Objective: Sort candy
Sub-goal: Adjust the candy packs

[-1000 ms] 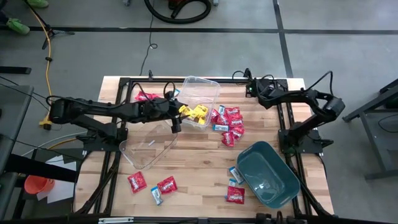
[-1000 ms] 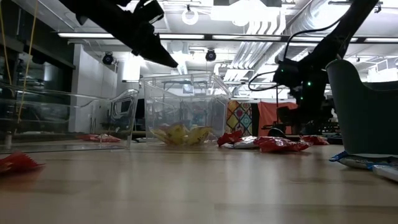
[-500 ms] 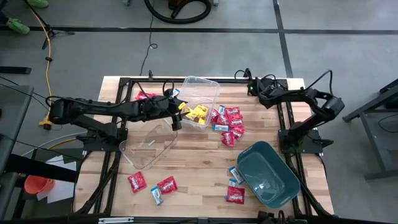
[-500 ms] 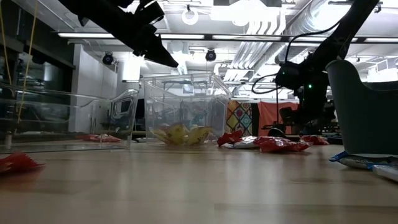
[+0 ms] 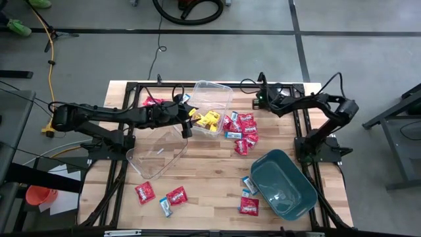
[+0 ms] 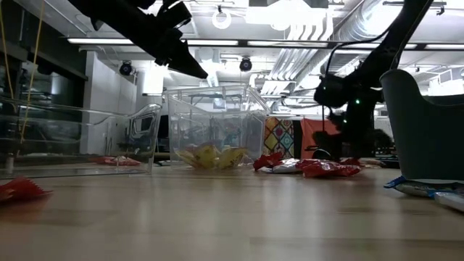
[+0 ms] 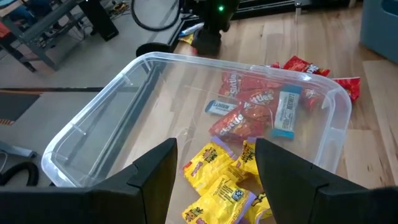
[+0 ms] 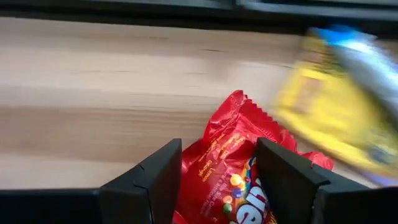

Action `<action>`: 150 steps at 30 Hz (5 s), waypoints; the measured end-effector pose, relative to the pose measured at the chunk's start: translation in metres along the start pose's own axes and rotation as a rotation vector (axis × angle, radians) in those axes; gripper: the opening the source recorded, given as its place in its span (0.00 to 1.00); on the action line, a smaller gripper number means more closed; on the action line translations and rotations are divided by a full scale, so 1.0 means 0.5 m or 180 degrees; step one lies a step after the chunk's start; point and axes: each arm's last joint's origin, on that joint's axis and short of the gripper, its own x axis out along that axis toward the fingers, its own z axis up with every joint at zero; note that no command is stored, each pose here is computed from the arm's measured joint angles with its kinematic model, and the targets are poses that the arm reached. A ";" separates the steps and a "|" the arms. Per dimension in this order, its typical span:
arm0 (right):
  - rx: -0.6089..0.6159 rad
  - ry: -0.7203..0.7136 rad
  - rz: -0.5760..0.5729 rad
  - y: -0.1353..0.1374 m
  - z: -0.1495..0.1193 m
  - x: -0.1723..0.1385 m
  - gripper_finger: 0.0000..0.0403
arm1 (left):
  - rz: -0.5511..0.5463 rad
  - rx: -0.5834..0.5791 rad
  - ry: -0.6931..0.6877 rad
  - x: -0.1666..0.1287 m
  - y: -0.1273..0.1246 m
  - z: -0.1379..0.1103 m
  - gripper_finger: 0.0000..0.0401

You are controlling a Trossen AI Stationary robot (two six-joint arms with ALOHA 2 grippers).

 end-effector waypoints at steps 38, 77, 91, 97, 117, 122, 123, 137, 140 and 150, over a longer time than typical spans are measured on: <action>0.0612 -0.0684 -0.1481 -0.040 -0.029 0.024 0.49 | 0.0017 0.0085 0.0196 0.000 -0.001 -0.012 0.51; 0.1416 -0.0836 -0.0912 -0.091 -0.081 -0.002 0.36 | -0.0049 0.0101 0.0531 -0.003 -0.005 -0.032 0.51; 0.1188 -0.1187 -0.1010 -0.069 -0.038 0.003 0.34 | -0.0003 0.0111 0.0279 -0.001 -0.002 -0.017 0.51; 0.0901 -0.1086 -0.0821 -0.046 -0.025 0.007 0.31 | 0.0004 0.0164 0.0254 -0.001 -0.002 -0.015 0.51; 0.0467 0.0072 -0.0770 -0.069 0.142 0.013 0.27 | 0.0000 0.0184 0.0333 -0.001 -0.003 -0.020 0.51; 0.0285 0.0509 -0.0701 -0.079 0.161 0.001 0.26 | -0.0001 0.0184 0.0348 -0.001 -0.003 -0.021 0.51; 0.0293 0.0543 -0.0663 -0.081 0.162 0.001 0.26 | -0.0001 0.0184 0.0347 -0.001 -0.003 -0.021 0.51; 0.0205 0.1217 -0.0281 -0.062 0.176 0.085 0.26 | 0.0005 0.0133 0.0351 -0.001 -0.004 -0.021 0.51; 0.0152 0.1234 -0.0410 -0.056 0.179 0.090 0.26 | -0.0014 0.0135 0.0439 -0.002 -0.005 -0.027 0.51; -0.0104 0.1572 0.0099 -0.031 0.160 0.078 0.26 | -0.0029 0.0105 0.0534 -0.003 -0.006 -0.032 0.51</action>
